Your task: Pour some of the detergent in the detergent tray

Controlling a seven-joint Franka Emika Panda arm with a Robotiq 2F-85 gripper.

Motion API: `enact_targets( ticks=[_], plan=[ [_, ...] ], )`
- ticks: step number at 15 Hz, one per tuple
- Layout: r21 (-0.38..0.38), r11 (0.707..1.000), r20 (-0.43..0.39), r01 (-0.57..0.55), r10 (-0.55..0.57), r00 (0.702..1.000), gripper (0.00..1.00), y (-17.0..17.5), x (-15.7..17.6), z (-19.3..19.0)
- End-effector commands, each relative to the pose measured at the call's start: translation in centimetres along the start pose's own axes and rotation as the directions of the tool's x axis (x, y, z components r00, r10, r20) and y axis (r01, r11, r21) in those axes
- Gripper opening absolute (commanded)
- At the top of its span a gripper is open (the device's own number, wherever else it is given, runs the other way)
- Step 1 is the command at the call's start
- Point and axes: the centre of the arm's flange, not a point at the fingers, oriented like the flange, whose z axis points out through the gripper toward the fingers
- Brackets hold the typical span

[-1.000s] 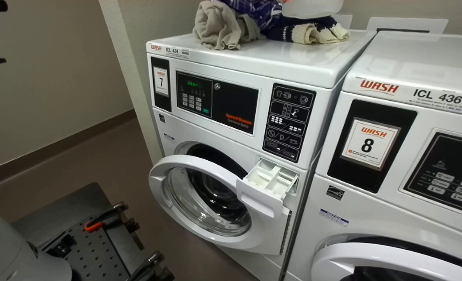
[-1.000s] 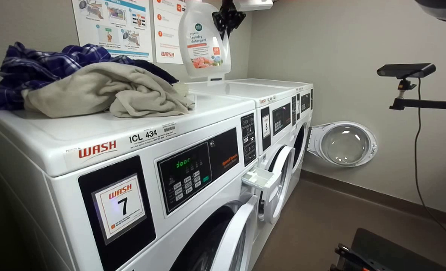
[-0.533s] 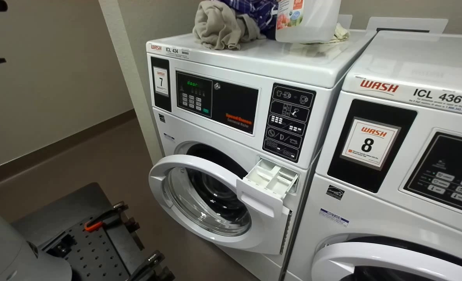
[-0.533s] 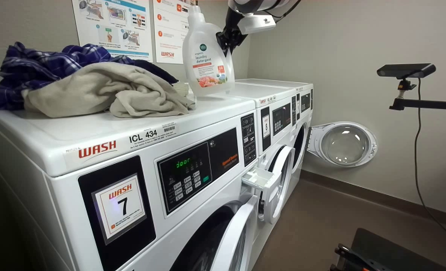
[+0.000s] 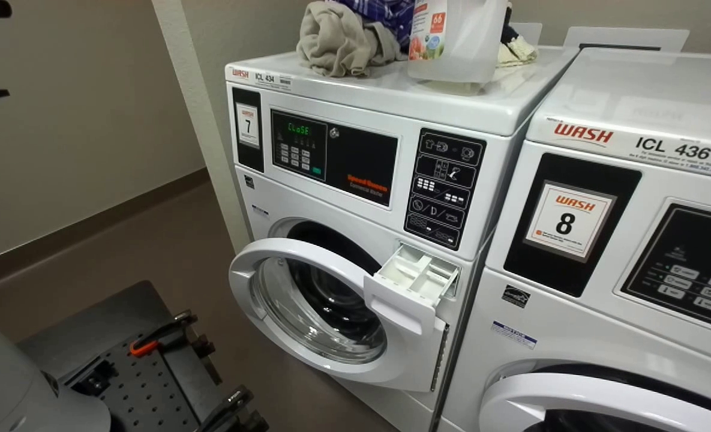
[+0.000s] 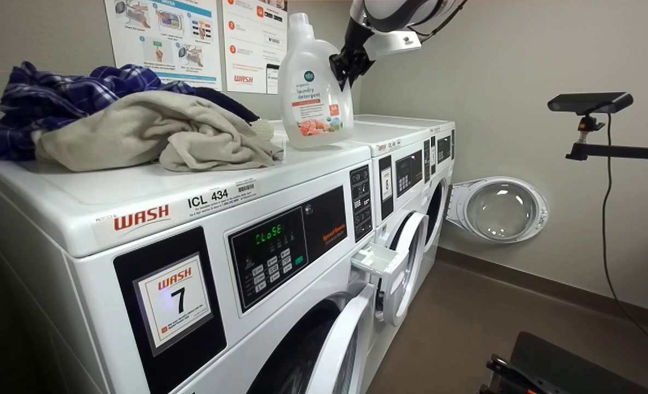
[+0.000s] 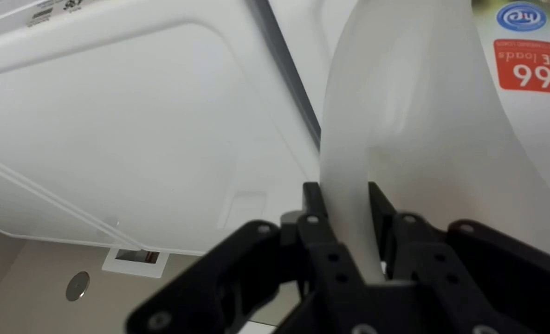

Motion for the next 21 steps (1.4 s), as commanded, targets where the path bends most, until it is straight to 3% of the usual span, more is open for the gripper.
enact_targets(
  ticks=[1, 7, 13, 21],
  plan=[
    [-0.016, 1.0, -0.031, -0.019, 0.018, 0.999, 0.58, 0.9, -2.7, -2.5],
    [-0.02, 1.0, -0.026, -0.021, 0.02, 0.999, 0.99, 2.1, -2.9, -4.4],
    [-0.005, 0.999, 0.102, 0.05, -0.049, 0.994, 1.0, 2.7, -1.5, -8.8],
    [0.096, 0.976, 0.235, 0.196, -0.213, 0.948, 1.0, 5.2, -1.1, -17.5]
  ],
)
